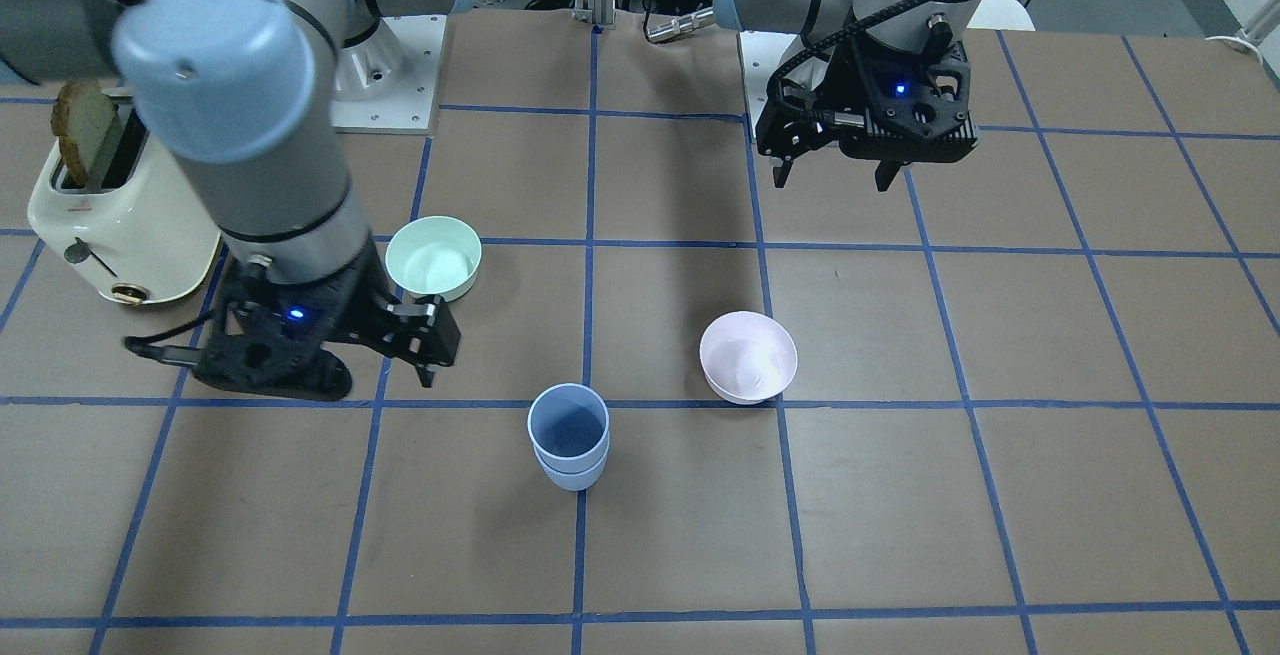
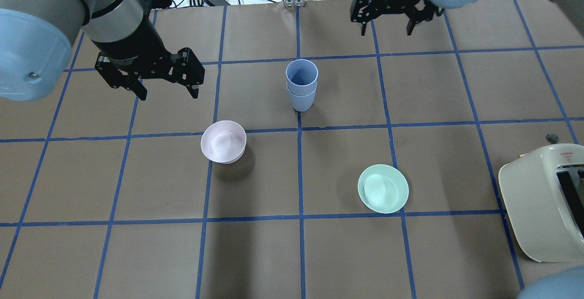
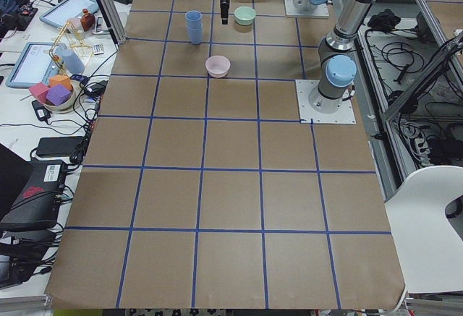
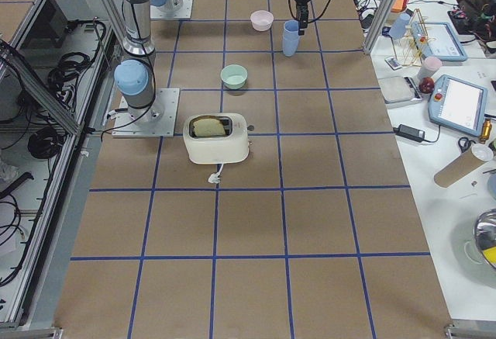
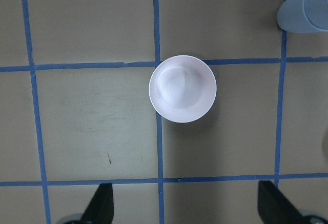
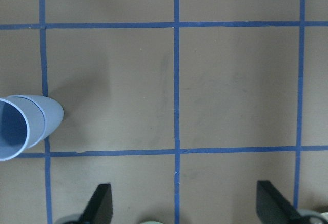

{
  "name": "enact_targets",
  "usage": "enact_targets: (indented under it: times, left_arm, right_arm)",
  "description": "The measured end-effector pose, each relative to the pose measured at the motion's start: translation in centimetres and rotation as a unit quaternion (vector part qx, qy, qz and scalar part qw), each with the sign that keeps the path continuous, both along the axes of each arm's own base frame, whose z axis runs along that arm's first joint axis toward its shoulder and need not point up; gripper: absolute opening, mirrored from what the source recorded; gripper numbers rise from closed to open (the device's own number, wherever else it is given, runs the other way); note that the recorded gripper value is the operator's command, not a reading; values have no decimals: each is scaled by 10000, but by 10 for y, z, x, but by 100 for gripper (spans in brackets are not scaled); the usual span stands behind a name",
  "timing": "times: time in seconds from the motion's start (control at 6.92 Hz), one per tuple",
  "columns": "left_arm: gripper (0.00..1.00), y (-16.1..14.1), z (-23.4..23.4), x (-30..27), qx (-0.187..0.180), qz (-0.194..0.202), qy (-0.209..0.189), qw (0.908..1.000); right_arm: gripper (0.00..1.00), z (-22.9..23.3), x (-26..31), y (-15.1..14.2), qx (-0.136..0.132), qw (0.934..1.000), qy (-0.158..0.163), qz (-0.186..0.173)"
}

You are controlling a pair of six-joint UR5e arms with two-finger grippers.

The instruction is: Stack blue cups with both arms

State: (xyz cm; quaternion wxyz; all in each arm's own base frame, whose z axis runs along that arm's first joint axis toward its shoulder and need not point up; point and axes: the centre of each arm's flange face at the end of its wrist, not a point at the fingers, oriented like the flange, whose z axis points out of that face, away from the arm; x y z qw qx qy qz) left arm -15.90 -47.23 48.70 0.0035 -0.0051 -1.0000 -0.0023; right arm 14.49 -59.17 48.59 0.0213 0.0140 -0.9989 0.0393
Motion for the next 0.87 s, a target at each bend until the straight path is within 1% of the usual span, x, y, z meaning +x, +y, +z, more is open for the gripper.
enact_targets:
  times: [0.14,0.29,0.43,0.58,0.87]
  left_arm:
    - [100,0,0,0,1,-2,0,10000]
    - [100,0,0,0,4,-2,0,10000]
    - [100,0,0,0,5,-4,0,10000]
    - [100,0,0,-1,5,-5,0,10000]
    - [100,1,0,-1,18,-6,-1,10000]
  right_arm:
    - [100,15,-11,23,97,9992,37,392]
    - [100,18,-16,39,171,9970,56,757]
    - [100,16,-17,47,216,9960,55,866]
    - [100,15,-18,50,232,9962,46,841]
    - [100,18,-20,50,183,9966,45,796]
